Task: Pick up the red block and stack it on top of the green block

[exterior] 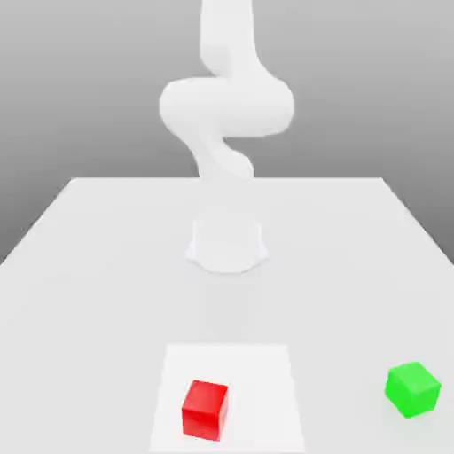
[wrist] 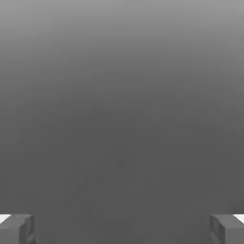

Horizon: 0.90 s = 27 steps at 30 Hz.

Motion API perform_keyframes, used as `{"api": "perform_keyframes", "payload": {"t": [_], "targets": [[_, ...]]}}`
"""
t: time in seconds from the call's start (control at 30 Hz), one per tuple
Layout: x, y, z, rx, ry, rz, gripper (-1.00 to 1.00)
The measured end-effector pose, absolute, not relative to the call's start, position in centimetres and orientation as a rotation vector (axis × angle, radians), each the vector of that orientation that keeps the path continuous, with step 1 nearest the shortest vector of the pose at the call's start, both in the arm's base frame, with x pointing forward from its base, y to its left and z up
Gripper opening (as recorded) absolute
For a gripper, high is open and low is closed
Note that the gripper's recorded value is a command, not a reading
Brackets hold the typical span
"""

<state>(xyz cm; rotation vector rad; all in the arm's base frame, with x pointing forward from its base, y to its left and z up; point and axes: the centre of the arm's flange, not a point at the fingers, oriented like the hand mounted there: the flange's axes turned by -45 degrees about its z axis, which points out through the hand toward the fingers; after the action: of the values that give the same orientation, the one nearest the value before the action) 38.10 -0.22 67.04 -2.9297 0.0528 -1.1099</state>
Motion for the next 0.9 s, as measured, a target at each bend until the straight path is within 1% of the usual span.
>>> {"api": "perform_keyframes", "payload": {"t": [0.1, 0.2, 0.4, 0.57, 0.77, 0.9], "targets": [[41.8, -0.5, 61.6, -2.976, 0.094, -0.969, 0.0], [44.6, -0.9, 56.0, -3.014, 0.134, -0.833, 0.0], [48.0, -1.6, 44.3, -3.072, 0.215, -0.557, 0.0], [48.4, -2.2, 34.3, -3.103, 0.284, -0.325, 0.0], [46.2, -2.8, 22.7, -3.118, 0.365, -0.045, 0.0], [45.8, -2.8, 17.3, -3.119, 0.377, -0.003, 0.0]]}}
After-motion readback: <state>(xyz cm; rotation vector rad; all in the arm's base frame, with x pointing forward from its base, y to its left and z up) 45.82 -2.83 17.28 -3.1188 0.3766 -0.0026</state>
